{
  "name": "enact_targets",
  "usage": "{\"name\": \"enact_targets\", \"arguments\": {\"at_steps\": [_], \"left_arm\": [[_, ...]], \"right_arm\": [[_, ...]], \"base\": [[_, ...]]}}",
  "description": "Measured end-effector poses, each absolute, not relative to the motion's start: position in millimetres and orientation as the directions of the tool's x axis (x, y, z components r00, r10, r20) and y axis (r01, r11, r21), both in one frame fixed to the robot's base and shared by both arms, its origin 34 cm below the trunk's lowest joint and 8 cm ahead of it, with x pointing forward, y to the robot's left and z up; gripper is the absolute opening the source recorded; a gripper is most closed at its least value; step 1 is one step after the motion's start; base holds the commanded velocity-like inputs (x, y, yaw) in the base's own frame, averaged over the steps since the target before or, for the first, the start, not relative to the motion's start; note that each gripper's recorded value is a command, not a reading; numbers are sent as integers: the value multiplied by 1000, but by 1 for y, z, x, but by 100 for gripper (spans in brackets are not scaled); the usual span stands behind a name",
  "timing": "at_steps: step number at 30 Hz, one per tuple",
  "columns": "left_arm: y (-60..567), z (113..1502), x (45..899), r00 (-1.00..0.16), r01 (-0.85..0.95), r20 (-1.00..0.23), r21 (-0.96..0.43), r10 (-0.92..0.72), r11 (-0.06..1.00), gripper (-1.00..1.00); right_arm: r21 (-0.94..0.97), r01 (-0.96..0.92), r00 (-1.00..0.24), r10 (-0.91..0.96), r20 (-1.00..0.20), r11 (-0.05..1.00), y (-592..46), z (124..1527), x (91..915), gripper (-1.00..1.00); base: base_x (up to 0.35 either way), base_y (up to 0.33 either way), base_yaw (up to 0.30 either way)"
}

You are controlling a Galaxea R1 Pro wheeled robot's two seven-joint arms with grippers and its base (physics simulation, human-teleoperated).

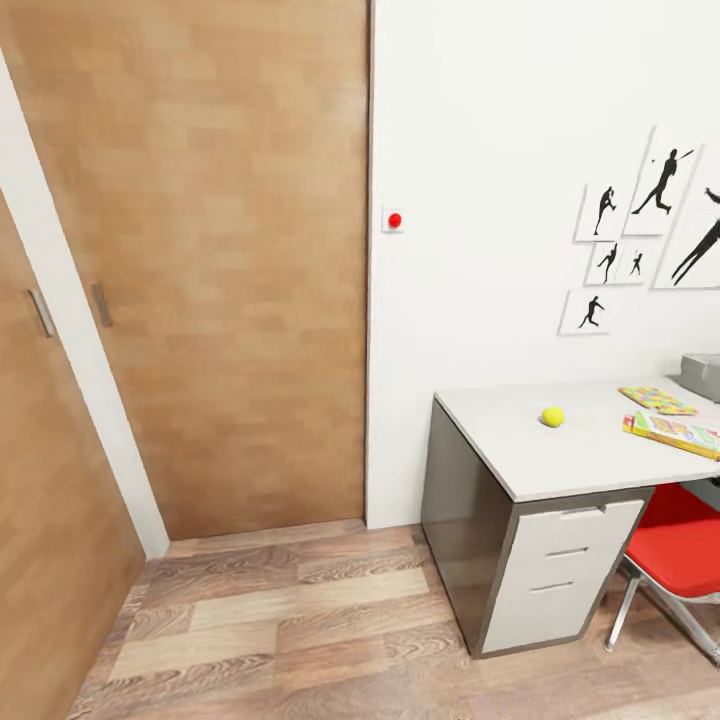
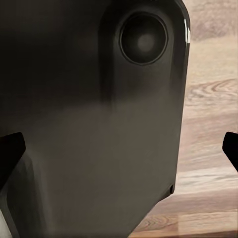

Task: Put all the toys in the child's room - the three board games (two on the bed and one on the table), the two jigsaw puzzles on the table, and the tennis ball on the table - inside the toy box on the table in the child's room.

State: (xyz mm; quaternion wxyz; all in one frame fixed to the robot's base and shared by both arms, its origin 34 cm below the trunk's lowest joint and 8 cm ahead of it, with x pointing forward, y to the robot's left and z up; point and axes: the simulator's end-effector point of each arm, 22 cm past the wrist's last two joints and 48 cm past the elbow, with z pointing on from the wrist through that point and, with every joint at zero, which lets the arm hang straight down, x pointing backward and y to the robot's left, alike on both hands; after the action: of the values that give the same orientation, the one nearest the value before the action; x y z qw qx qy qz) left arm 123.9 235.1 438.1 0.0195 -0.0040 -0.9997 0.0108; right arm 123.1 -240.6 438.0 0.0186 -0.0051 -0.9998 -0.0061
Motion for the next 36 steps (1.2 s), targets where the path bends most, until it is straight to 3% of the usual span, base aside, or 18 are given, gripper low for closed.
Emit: {"name": "enact_targets", "arguments": {"at_steps": [18, 36], "left_arm": [[235, 443, 123, -999, 10, 41, -22, 11, 1000, 100], [235, 473, 123, -999, 12, 43, -22, 13, 1000, 100]], "right_arm": [[11, 10, -999, 10, 37, 1000, -242, 443, 123, 100], [13, 5, -999, 5, 37, 1000, -240, 472, 124, 100]], "base": [[0, 0, -268], [0, 0, -33]]}}
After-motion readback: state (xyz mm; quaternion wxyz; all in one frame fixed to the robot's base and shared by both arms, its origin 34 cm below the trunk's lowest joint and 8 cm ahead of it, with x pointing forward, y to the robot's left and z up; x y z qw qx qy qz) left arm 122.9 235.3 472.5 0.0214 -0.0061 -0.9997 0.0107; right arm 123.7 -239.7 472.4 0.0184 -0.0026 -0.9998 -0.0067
